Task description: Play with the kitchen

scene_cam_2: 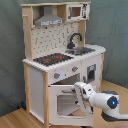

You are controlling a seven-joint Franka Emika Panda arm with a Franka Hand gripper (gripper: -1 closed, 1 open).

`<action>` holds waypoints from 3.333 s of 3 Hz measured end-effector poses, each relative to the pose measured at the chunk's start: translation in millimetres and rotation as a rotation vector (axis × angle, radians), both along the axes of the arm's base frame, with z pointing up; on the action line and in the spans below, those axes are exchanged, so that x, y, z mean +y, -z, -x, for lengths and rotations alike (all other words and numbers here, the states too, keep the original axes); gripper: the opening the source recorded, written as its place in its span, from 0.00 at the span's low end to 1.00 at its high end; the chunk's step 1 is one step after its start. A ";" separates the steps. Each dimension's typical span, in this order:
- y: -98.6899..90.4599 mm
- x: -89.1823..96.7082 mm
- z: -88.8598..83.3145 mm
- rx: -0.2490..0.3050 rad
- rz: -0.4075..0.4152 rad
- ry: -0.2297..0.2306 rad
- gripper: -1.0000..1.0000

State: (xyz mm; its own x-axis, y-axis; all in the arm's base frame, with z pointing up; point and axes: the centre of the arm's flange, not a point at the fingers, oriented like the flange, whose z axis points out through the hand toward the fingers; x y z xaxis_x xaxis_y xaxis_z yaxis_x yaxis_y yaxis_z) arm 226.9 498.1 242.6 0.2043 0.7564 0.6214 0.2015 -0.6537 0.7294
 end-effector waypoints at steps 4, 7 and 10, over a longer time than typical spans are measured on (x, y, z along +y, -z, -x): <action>-45.8 27.8 9.5 -0.138 0.053 0.047 1.00; -139.8 39.2 39.0 -0.294 0.148 0.054 1.00; -215.4 26.4 47.8 -0.293 0.324 0.046 1.00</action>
